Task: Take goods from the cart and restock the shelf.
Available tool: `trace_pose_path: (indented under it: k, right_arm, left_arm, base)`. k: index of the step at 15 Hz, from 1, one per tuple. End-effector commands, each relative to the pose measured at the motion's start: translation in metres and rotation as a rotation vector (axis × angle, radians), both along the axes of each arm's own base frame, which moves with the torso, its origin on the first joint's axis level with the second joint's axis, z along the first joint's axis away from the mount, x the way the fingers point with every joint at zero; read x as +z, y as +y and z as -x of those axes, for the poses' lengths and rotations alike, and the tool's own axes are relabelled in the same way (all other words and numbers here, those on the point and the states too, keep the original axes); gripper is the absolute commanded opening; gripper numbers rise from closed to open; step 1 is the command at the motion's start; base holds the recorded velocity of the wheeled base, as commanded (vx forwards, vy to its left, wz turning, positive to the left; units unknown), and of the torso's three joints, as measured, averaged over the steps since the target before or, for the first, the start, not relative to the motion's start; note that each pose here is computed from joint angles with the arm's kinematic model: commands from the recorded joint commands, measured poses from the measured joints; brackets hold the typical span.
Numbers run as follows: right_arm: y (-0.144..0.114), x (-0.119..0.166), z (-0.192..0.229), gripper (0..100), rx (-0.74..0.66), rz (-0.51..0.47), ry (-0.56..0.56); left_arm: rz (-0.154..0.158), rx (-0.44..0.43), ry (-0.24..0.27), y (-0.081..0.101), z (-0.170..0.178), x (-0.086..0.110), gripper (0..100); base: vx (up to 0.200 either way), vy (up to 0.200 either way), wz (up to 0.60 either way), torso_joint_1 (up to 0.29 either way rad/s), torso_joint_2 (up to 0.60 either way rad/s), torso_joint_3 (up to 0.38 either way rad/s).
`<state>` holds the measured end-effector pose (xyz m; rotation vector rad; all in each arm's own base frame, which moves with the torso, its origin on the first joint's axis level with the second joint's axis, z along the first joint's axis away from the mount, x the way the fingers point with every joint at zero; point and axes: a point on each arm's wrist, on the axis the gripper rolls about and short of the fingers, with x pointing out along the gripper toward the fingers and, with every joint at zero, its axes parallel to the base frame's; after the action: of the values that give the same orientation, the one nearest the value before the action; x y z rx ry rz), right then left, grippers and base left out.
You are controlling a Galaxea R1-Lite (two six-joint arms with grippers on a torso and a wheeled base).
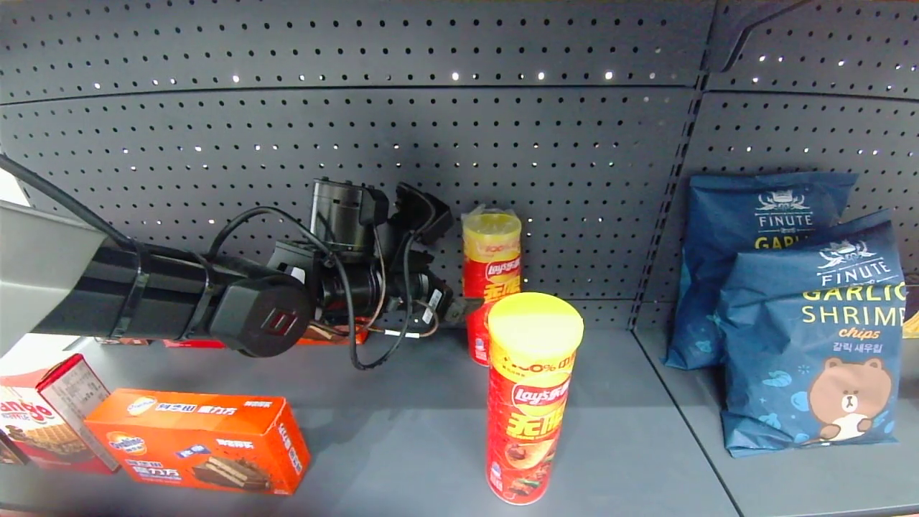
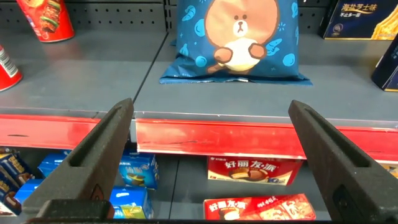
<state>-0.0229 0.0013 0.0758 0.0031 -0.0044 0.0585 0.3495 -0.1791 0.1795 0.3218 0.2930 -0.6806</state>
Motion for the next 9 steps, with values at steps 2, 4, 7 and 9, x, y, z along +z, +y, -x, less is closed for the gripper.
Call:
trace_pose_path:
  k: [2,4,7,9]
  right_arm:
    - [0.0,0.0002,-0.0001,100,0.001,0.0,0.0]
    - [0.0,0.0002,-0.0001,100,0.001,0.0,0.0]
    - [0.0,0.0002,-0.0001,100,0.001,0.0,0.0]
    - [0.0,0.0,-0.0001,100,0.001,0.0,0.001]
  left_arm:
    - [-0.011,0.015,-0.005,0.002,-0.0009,-0.0005,100]
    - [-0.014,0.028,-0.009,0.0028,-0.0014,-0.0004,100]
    - [-0.012,0.041,-0.023,0.0039,-0.0024,0.0004,100]
    - [-0.014,0.042,-0.02,0.0043,-0.0018,-0.0003,100]
  base:
    - [0.0,0.0,0.0,0.0,0.0,0.0]
    - [0.0,0.0,0.0,0.0,0.0,0.0]
    - [0.0,0.0,0.0,0.0,0.0,0.0]
    - [0.0,0.0,0.0,0.0,0.0,0.0]
